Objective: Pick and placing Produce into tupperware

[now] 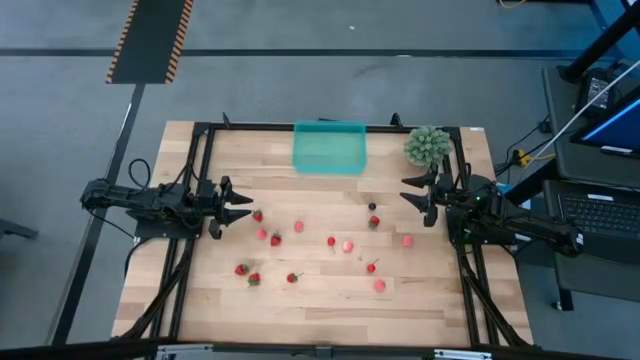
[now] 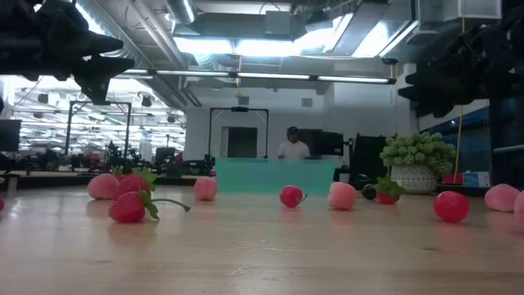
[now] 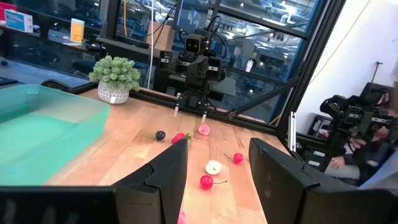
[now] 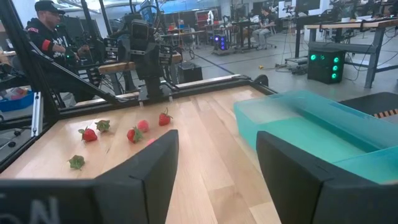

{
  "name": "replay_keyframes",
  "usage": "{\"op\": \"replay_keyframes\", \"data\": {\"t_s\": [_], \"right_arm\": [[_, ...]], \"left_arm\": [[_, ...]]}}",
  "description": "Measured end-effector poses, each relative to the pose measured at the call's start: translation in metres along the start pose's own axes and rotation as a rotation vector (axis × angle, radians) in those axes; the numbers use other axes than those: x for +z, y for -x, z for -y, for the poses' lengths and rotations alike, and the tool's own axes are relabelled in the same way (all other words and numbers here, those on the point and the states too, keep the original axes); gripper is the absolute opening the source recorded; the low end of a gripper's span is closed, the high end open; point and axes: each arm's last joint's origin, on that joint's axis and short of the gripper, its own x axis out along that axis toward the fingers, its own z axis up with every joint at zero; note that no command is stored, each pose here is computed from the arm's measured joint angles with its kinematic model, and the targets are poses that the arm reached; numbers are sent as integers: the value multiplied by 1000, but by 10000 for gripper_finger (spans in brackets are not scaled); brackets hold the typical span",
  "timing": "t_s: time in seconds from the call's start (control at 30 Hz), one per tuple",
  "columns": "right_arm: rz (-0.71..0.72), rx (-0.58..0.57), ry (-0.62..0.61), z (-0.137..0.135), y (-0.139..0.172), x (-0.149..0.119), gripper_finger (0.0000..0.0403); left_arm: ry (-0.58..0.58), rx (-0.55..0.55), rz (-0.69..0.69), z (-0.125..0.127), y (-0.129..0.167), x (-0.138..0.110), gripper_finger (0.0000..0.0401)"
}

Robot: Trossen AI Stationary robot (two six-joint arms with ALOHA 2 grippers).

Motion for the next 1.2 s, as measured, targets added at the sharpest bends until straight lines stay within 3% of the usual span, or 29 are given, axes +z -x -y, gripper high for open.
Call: {"op": "replay_keyframes", "data": {"t_s": [0.37, 0.53, 0.73, 0.83, 0.97, 1.2], "right_arm": [[12, 2, -79, 0, 0, 1, 218], [20, 2, 42, 0, 0, 2, 218], [74, 17, -16, -1, 0, 7, 218], [83, 100, -142, -4, 1, 10, 218], [112, 315, -147, -11, 3, 16, 218], [192, 348, -146, -13, 5, 25, 218]], "left_arm": [[0, 0, 0, 0, 0, 0, 165], [0, 0, 0, 0, 0, 0, 165], [0, 5, 2, 0, 0, 0, 165], [0, 20, 10, 0, 0, 0, 165], [0, 36, 11, -1, 0, 0, 165], [0, 28, 9, -1, 0, 0, 165]]}}
